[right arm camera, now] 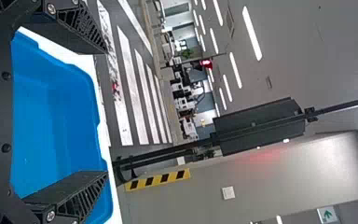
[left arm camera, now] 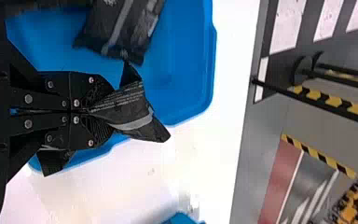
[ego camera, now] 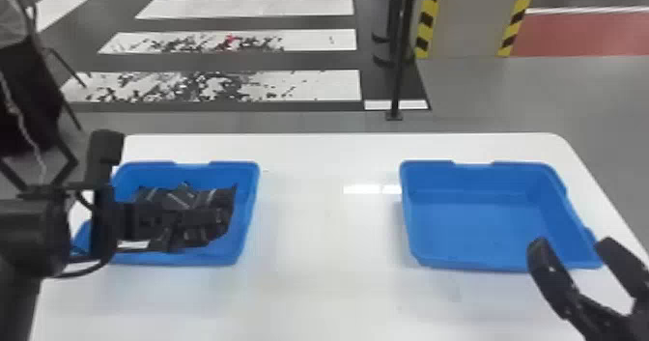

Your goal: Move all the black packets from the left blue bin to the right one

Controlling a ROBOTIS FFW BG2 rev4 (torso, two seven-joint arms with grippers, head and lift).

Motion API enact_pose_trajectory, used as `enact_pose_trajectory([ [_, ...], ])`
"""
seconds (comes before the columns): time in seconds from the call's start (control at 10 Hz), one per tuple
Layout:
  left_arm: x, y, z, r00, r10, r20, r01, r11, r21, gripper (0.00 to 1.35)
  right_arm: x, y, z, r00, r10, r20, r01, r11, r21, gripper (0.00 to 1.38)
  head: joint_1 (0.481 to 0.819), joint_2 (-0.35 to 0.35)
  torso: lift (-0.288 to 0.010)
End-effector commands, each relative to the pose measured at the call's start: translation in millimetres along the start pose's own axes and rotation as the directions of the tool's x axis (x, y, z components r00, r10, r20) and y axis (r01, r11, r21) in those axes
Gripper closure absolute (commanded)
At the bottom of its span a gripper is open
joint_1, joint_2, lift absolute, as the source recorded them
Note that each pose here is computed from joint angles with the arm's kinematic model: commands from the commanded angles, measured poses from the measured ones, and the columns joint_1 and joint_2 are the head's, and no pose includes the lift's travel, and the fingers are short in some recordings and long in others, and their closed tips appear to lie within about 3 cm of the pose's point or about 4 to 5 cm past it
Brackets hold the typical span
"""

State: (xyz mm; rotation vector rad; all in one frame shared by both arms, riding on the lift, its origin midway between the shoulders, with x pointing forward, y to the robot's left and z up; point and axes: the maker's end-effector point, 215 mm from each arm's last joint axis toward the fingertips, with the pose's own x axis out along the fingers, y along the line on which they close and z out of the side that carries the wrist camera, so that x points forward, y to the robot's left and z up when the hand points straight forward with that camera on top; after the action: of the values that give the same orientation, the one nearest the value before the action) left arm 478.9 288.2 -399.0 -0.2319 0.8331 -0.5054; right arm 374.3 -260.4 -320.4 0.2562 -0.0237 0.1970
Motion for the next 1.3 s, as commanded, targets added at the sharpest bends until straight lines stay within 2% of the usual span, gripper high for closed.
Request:
enact_pose_trajectory([
  [0.0, 10.2, -52.0, -6.4, 0.993, -0.122, 0.011, 0.121, 0.992, 0.033, 1.21, 9.7, 14.8, 2.8, 0.999, 0.045, -0.003, -0.045, 0.998, 0.041, 0.10, 0.695, 0.041, -0.138],
  [0.2, 36.2, -131.3, -16.9, 0.953, -0.303, -0.016, 0.303, 0.949, 0.088, 1.21, 30.6, 45.9, -3.4, 0.989, 0.141, -0.037, -0.136, 0.983, 0.120, 0.10, 0.695, -0.020, -0.138],
  [0.3, 45.5, -158.6, -21.1, 0.934, -0.353, -0.048, 0.356, 0.928, 0.111, 1.21, 40.2, 61.4, -8.5, 0.982, 0.183, -0.054, -0.173, 0.973, 0.151, 0.10, 0.695, -0.040, -0.138],
  [0.6, 59.1, -248.6, -27.9, 0.842, -0.530, -0.106, 0.540, 0.826, 0.160, 1.22, 62.4, 100.0, -26.3, 0.953, 0.288, -0.090, -0.259, 0.933, 0.248, 0.10, 0.695, -0.102, -0.138],
  [0.8, 61.1, -285.7, -32.3, 0.796, -0.592, -0.129, 0.606, 0.774, 0.182, 1.22, 68.8, 120.4, -30.9, 0.935, 0.341, -0.100, -0.297, 0.904, 0.308, 0.10, 0.695, -0.141, -0.138],
  [0.9, 60.7, -296.3, -35.9, 0.780, -0.609, -0.140, 0.625, 0.759, 0.181, 1.21, 71.0, 126.2, -32.2, 0.929, 0.355, -0.101, -0.308, 0.896, 0.321, 0.10, 0.695, -0.153, -0.138],
  [1.2, 60.4, -307.5, -31.2, 0.770, -0.622, -0.143, 0.638, 0.742, 0.203, 1.21, 71.6, 144.1, -39.0, 0.913, 0.394, -0.109, -0.332, 0.870, 0.365, 0.10, 0.695, -0.162, -0.138],
])
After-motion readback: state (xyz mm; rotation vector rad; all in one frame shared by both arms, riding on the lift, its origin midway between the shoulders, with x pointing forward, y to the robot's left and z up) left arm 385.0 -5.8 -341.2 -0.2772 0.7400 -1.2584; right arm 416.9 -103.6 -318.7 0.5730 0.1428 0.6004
